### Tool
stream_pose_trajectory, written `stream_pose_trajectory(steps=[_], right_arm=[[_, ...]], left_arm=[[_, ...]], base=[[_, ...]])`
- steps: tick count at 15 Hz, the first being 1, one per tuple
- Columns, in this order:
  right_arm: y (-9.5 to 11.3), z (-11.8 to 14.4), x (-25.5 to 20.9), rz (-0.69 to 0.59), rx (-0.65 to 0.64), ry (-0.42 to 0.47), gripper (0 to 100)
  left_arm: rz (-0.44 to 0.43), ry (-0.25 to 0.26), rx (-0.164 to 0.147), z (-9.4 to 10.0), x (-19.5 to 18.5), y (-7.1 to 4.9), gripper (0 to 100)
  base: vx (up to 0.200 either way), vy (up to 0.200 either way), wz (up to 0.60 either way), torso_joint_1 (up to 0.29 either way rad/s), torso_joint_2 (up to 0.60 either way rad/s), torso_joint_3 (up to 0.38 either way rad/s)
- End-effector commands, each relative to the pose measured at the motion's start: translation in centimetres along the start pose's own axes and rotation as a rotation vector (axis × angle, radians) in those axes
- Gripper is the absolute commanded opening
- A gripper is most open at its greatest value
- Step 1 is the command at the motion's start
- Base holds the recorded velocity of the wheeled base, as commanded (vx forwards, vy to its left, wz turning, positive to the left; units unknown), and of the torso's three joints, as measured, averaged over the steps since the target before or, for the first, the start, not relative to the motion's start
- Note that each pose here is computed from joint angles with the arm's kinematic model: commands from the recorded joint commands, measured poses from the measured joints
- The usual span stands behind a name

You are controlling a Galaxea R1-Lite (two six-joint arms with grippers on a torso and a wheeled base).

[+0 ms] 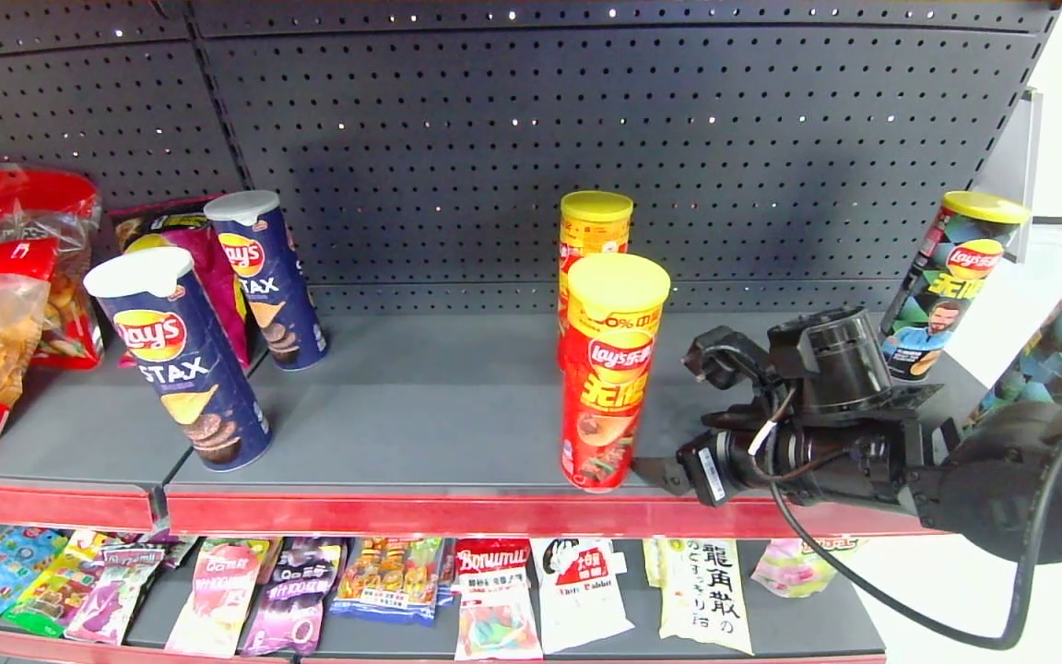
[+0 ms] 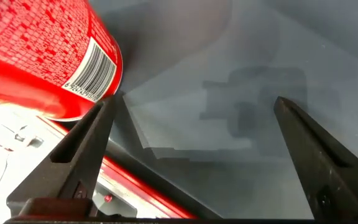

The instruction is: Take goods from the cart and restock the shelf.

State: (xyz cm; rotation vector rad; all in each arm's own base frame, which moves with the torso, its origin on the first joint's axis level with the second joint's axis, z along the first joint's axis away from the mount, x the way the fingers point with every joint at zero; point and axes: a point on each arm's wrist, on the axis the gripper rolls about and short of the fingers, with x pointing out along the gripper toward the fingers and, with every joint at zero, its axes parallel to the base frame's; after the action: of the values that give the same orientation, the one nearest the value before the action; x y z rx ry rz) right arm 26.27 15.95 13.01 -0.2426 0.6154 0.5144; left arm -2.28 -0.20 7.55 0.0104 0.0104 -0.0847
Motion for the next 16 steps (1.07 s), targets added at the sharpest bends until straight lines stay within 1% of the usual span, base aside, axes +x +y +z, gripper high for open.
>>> stream_pose_trajectory(steps=[1,3,12,16], right_arm=[[0.3,0.0,0.2,0.007,-0.006,0.003,100],[0.7,0.0,0.2,0.016,-0.016,0.004,100],[1.3,0.3,0.4,0.023,-0.029,-0.002,100],[0.8,0.1,0.3,-0.009,-0.021,0.005,100]], left_arm=[[0.0,0.0,0.0,0.0,0.0,0.0,100],[0.0,0.0,0.0,0.0,0.0,0.0,100],[0.0,0.0,0.0,0.0,0.0,0.0,100],[0.0,0.0,0.0,0.0,0.0,0.0,100]], base=[[0.0,0.0,0.0,0.0,0.0,0.0],[0.0,0.0,0.0,0.0,0.0,0.0],[0.0,0.0,0.0,0.0,0.0,0.0],[0.0,0.0,0.0,0.0,0.0,0.0]])
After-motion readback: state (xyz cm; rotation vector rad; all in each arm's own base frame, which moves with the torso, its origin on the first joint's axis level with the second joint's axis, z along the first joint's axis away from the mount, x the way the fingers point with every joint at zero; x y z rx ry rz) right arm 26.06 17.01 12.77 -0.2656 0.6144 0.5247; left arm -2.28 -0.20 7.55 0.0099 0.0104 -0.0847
